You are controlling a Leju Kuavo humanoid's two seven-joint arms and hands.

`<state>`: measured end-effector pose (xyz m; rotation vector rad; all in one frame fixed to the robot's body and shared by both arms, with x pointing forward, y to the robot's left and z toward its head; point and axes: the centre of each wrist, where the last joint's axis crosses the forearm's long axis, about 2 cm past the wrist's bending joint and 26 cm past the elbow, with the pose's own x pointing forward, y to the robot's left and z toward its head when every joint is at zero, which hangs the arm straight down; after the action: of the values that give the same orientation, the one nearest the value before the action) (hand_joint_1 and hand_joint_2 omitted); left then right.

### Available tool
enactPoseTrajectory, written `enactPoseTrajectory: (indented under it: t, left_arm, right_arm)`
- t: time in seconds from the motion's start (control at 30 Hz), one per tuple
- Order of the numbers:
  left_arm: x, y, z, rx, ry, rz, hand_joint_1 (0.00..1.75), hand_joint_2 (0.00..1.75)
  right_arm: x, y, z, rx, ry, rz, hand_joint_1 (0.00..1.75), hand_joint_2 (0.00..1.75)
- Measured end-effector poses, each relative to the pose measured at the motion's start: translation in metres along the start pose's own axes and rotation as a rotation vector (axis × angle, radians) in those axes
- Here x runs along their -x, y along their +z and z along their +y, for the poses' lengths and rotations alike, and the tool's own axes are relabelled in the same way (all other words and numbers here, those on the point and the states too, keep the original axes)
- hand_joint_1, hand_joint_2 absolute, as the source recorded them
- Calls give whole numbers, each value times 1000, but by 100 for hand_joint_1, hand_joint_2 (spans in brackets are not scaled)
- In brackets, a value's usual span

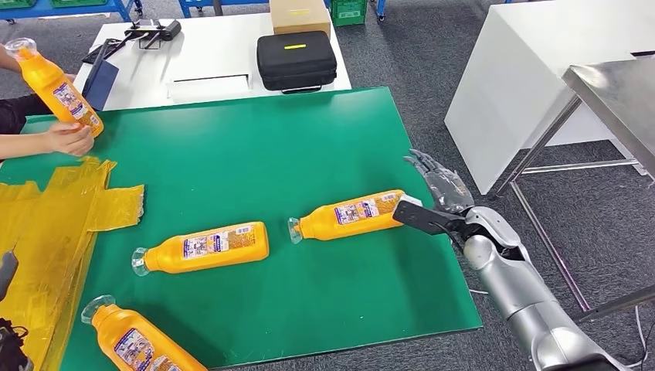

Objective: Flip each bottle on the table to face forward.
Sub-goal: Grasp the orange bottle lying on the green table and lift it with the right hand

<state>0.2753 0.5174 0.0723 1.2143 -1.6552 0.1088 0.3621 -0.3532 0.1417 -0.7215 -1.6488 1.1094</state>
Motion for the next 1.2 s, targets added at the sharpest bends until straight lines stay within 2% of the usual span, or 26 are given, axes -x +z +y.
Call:
enactPoseTrajectory:
  t: [0.13, 0.3, 0.63, 0.8, 1.2]
  left_arm:
    - [-3, -1, -2, -2, 3, -10, 0, 175]
    - [-7, 0, -8, 1, -1, -24, 0, 175]
    - [-18, -3, -20, 20, 14, -51, 0, 175]
    - [-19, -3, -22, 19, 22, -50, 0, 175]
    - [-28, -12, -30, 18, 36, -66, 0, 175]
  right_arm:
    - [13, 0, -6, -22, 29, 16, 0, 175]
    - [28, -17, -15, -75, 103, 29, 0, 175]
    - [31, -39, -10, -146, 127, 55, 0, 175]
    - [28, -47, -11, -178, 127, 34, 0, 175]
    - [-2, -75, 4, -321, 119, -42, 0, 175]
